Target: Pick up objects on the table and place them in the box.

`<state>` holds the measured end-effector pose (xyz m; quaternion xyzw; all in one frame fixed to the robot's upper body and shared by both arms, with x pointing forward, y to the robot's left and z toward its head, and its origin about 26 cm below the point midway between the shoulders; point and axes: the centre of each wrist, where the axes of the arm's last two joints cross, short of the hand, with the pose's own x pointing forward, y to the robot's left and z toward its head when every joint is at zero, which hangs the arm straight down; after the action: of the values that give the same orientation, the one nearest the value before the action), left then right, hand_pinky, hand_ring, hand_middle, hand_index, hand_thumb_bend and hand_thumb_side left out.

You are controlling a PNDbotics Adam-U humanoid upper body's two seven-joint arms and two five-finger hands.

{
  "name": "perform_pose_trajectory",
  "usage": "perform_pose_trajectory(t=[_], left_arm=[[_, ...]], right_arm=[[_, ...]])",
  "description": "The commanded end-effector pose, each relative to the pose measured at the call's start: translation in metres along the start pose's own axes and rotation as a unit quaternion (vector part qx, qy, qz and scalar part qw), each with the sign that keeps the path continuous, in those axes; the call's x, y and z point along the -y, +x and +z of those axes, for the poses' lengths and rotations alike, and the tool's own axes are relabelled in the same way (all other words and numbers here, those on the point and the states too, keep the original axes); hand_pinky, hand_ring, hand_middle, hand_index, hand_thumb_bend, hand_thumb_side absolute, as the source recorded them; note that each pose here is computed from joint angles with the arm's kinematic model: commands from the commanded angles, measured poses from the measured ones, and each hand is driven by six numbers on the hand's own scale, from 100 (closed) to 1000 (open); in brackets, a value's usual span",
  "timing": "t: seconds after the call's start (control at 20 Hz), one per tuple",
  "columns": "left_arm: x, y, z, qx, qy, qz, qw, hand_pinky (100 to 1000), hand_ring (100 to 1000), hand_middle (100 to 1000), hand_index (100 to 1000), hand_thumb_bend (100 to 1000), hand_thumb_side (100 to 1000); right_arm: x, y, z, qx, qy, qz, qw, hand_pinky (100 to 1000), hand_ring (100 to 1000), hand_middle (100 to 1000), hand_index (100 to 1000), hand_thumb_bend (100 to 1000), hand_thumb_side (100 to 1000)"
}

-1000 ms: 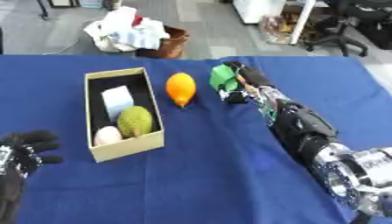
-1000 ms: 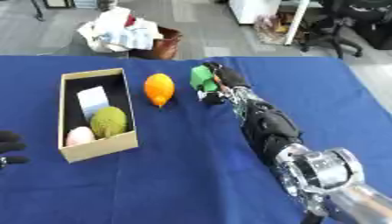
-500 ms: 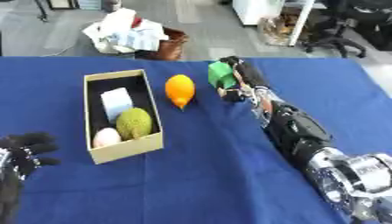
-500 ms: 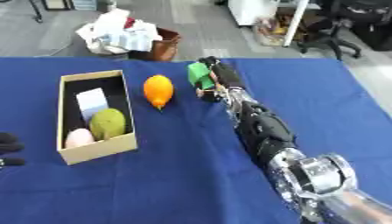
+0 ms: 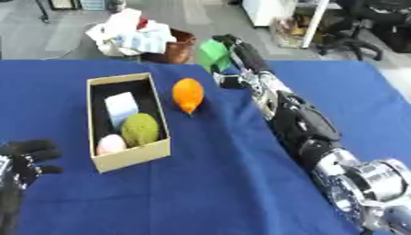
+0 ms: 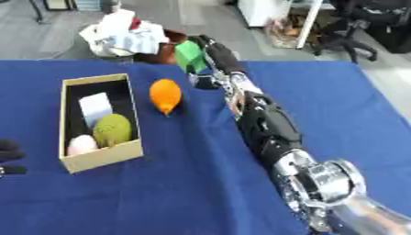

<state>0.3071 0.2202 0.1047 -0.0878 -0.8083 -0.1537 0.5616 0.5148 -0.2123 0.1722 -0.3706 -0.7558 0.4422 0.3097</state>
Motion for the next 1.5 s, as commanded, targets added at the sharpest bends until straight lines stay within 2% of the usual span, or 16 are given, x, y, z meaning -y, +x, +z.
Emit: perform_pose_trajectory(t=[0.05,0.25,0.45,0.6,0.7,0.85,0.9,0.95,1.0,1.3,1.5], left_arm=[[-0.002,0.008,-0.002,0.014,-0.005,-0.005,1.0,634,719,672,747,100,907],[0.0,0.009,-0.003,0.018,-0.01,-0.002,1.0,634,718,671,747,100,905],[0.001,0.01,-0.005,0.021,-0.013,0.001,1.0,633,718,671,747,100,902],[0.002,0.01,-0.005,0.022,-0.014,0.002,1.0,633,718,671,747,100,903],[0.002,0.01,-0.005,0.022,-0.014,0.003,1.0,633,718,671,747,100,903],[0.002,0.01,-0.005,0.022,-0.015,0.003,1.0,633,718,671,747,100,903],[0.002,0.01,-0.005,0.022,-0.015,0.003,1.0,633,718,671,747,100,903],[0.002,0.01,-0.005,0.022,-0.015,0.003,1.0,632,718,670,747,100,902],[0.002,0.01,-0.005,0.022,-0.015,0.003,1.0,632,718,670,747,100,902],[0.001,0.01,-0.005,0.022,-0.014,0.002,1.0,632,718,670,747,100,901],[0.001,0.01,-0.004,0.021,-0.013,0.002,1.0,632,718,670,747,100,901]], right_arm=[[0.016,0.03,-0.025,0.079,-0.001,0.008,0.997,515,485,595,975,100,100],[-0.001,0.062,-0.033,0.143,0.038,-0.014,0.989,530,498,612,993,100,100],[-0.021,0.077,-0.032,0.183,0.087,-0.03,0.979,556,526,670,1000,100,100],[-0.029,0.08,-0.029,0.209,0.12,-0.036,0.97,638,630,826,1000,100,353],[-0.031,0.079,-0.028,0.223,0.134,-0.043,0.965,682,697,890,1000,100,443],[-0.028,0.076,-0.028,0.243,0.144,-0.054,0.958,779,825,945,1000,100,534],[-0.027,0.074,-0.028,0.249,0.147,-0.056,0.956,789,836,948,1000,100,538],[-0.025,0.074,-0.028,0.255,0.148,-0.057,0.954,852,898,975,1000,100,549],[-0.023,0.073,-0.029,0.26,0.149,-0.058,0.952,874,917,988,1000,100,554],[-0.005,0.07,-0.035,0.272,0.136,-0.064,0.95,936,960,1000,1000,100,522],[0.015,0.064,-0.039,0.268,0.102,-0.067,0.956,929,949,1000,1000,100,490]])
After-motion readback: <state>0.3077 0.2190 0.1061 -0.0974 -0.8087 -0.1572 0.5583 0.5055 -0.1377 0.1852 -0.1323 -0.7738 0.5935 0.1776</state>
